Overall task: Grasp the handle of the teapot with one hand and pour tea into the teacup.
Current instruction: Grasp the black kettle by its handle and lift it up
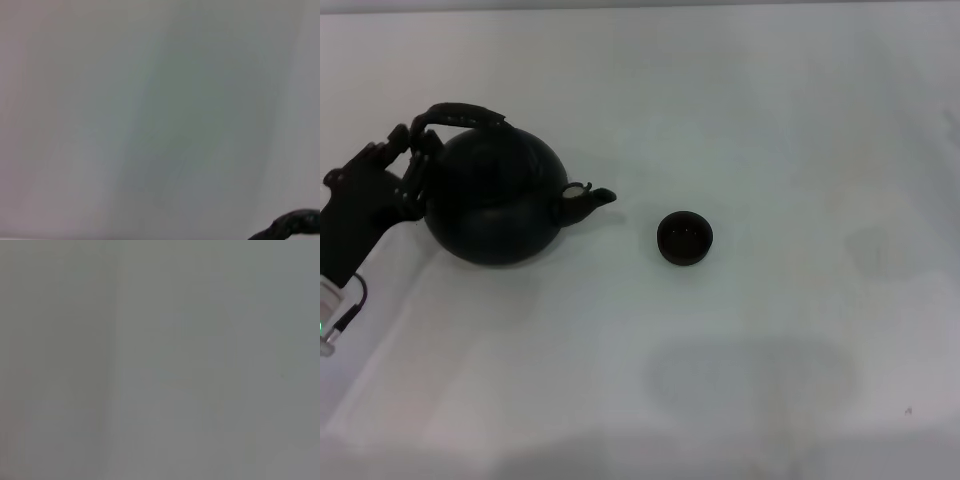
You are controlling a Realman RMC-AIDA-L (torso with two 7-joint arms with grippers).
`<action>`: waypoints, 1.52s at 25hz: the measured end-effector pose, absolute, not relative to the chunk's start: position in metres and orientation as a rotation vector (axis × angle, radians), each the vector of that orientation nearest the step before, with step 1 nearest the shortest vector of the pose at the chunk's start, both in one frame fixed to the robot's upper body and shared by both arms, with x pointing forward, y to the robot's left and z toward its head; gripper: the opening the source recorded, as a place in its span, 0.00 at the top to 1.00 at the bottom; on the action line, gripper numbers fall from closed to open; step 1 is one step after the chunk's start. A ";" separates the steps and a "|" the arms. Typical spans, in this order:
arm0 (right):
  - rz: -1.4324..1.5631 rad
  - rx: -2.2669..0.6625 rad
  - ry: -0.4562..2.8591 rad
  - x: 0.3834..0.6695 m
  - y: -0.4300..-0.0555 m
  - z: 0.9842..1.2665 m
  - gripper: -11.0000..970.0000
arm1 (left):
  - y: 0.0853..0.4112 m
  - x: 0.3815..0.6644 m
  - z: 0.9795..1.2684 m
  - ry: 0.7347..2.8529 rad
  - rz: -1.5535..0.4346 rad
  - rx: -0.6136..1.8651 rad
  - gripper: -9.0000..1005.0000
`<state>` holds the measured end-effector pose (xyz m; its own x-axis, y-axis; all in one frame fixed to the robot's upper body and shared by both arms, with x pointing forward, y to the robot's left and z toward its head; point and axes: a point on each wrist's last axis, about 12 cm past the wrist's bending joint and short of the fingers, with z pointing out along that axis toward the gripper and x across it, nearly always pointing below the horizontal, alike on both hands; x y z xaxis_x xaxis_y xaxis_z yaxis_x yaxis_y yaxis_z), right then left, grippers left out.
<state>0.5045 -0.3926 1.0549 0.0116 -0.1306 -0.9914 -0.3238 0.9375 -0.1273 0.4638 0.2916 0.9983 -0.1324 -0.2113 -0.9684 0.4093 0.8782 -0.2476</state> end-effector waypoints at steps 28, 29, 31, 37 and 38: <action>0.136 -0.368 1.601 0.503 -0.389 1.045 0.12 | 0.296 0.496 1.033 1.526 -0.792 0.128 0.82; 0.135 -0.367 1.604 0.503 -0.389 1.045 0.12 | 0.299 0.499 1.035 1.530 -0.792 0.123 0.82; 0.134 -0.366 1.605 0.503 -0.390 1.044 0.12 | 0.304 0.505 1.037 1.556 -0.788 0.098 0.82; 0.133 -0.361 1.619 0.501 -0.388 1.041 0.12 | 0.314 0.525 1.038 1.669 -0.743 0.088 0.83; 0.131 -0.360 1.622 0.501 -0.388 1.040 0.12 | 0.315 0.529 1.040 1.688 -0.738 0.089 0.83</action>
<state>0.5013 -0.3882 1.0399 -0.0447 -0.1518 -0.9874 -0.3084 0.9422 -0.1309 0.5288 0.3153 1.0396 -0.2676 -0.3291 -0.9056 0.4414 0.7936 -0.4188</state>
